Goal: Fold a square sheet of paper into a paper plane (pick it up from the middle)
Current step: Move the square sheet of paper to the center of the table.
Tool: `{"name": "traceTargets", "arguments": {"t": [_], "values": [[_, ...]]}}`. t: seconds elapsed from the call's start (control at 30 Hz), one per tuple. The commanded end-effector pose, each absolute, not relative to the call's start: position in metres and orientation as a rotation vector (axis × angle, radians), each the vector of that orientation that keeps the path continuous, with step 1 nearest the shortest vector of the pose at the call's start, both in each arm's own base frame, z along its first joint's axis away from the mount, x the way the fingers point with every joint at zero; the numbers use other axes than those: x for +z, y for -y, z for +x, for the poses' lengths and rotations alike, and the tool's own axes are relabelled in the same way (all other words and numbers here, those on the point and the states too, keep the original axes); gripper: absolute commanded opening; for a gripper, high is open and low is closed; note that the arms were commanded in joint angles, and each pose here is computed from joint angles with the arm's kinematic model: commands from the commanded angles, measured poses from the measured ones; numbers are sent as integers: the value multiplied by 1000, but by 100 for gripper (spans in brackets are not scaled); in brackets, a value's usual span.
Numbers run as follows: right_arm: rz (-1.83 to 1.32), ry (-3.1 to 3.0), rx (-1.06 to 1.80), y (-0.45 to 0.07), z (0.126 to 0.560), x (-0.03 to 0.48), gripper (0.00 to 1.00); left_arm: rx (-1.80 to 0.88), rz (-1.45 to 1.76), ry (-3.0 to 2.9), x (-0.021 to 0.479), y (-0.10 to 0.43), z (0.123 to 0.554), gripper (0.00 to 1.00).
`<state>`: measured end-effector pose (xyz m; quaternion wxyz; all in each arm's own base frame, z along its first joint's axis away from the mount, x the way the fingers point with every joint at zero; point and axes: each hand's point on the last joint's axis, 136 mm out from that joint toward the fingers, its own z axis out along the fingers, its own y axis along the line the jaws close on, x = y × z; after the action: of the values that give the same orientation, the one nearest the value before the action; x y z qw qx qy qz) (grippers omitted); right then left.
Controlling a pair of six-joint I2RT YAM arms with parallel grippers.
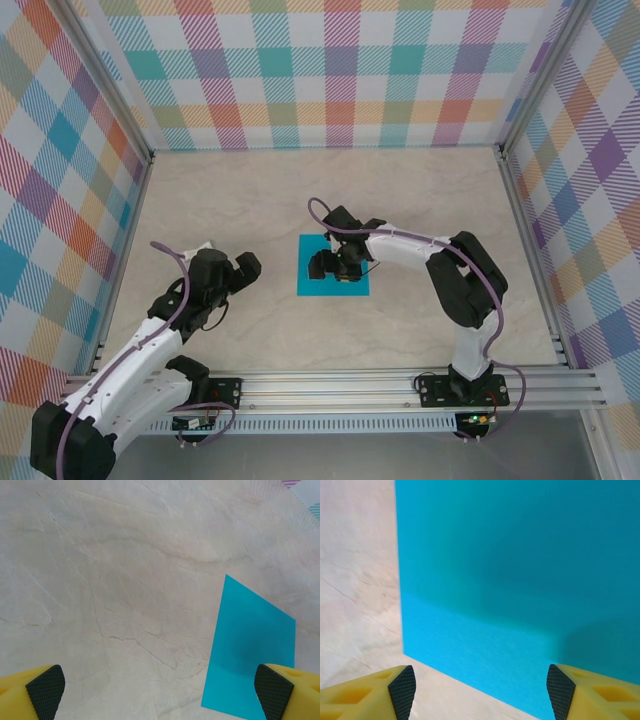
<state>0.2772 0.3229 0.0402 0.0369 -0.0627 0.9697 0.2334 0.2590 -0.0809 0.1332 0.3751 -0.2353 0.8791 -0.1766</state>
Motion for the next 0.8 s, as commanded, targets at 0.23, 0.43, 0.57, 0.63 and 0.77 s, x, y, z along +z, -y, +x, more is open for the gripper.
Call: {"name": "traceTargets", "arguments": {"t": [0.23,0.43,0.57,0.63,0.77], "values": [[-166,-3079,603,-304,256,6,71,-458,-519,-2339,124,88,253,100],[-260,-3095,518,-281,238,5,71,-524,-473,-2373,119,102,256,100],[-267,-3030,556,-293,253,35,72,-535,-471,-2379,118,105,258,100],[-227,-2992,519,-294,264,51,76,-552,-464,-2392,116,109,259,100],[-58,-2985,205,-266,284,62,81,-545,-465,-2436,107,113,262,100]]}}
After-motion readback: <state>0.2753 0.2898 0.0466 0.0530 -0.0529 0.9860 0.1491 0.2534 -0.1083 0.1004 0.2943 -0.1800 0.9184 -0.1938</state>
